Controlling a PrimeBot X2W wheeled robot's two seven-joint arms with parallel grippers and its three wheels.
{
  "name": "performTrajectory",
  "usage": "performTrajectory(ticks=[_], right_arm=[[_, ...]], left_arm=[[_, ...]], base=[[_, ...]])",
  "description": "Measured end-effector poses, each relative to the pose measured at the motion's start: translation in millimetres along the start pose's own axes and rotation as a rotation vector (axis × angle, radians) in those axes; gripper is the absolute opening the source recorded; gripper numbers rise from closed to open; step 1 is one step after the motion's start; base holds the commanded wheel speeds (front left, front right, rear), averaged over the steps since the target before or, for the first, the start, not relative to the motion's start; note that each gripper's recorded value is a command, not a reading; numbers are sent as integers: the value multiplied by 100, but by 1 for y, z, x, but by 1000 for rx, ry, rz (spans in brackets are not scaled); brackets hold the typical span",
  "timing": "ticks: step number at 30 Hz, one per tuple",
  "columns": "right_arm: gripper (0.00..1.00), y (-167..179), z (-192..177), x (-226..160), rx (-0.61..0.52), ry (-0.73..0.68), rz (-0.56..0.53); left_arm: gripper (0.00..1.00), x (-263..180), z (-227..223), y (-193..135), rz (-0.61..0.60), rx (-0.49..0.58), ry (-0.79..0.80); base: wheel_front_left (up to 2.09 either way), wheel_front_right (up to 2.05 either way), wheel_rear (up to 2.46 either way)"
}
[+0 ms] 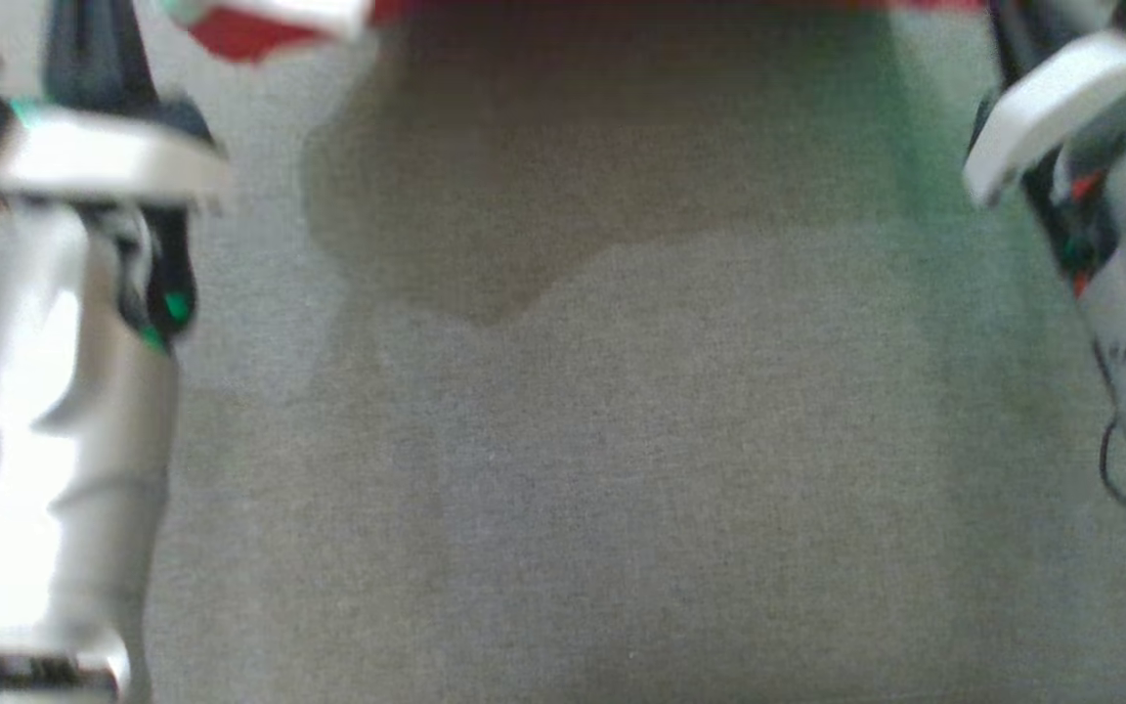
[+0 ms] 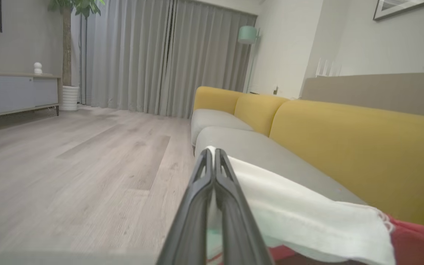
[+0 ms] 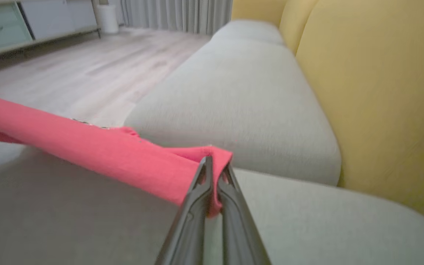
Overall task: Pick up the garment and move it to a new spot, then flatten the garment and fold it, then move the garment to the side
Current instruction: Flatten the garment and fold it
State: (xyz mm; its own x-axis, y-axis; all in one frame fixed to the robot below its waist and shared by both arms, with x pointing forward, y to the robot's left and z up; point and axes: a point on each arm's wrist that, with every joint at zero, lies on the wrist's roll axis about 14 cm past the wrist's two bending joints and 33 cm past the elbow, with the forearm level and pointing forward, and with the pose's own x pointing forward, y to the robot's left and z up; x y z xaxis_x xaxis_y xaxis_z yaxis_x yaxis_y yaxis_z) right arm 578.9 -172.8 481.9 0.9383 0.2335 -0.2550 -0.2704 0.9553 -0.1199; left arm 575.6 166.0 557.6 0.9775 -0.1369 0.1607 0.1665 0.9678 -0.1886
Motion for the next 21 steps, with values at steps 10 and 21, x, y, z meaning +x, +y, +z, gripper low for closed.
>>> performTrajectory(ticks=[10,21], right_arm=[[0,25,-54,-65,-4,247,112],[0,41,-65,-122,-17,321,185]], left_arm=[[0,-101,-38,-5,7,-17,130],[0,-179,-45,-19,-12,-47,253]], base=[[0,0,0],[0,0,0]])
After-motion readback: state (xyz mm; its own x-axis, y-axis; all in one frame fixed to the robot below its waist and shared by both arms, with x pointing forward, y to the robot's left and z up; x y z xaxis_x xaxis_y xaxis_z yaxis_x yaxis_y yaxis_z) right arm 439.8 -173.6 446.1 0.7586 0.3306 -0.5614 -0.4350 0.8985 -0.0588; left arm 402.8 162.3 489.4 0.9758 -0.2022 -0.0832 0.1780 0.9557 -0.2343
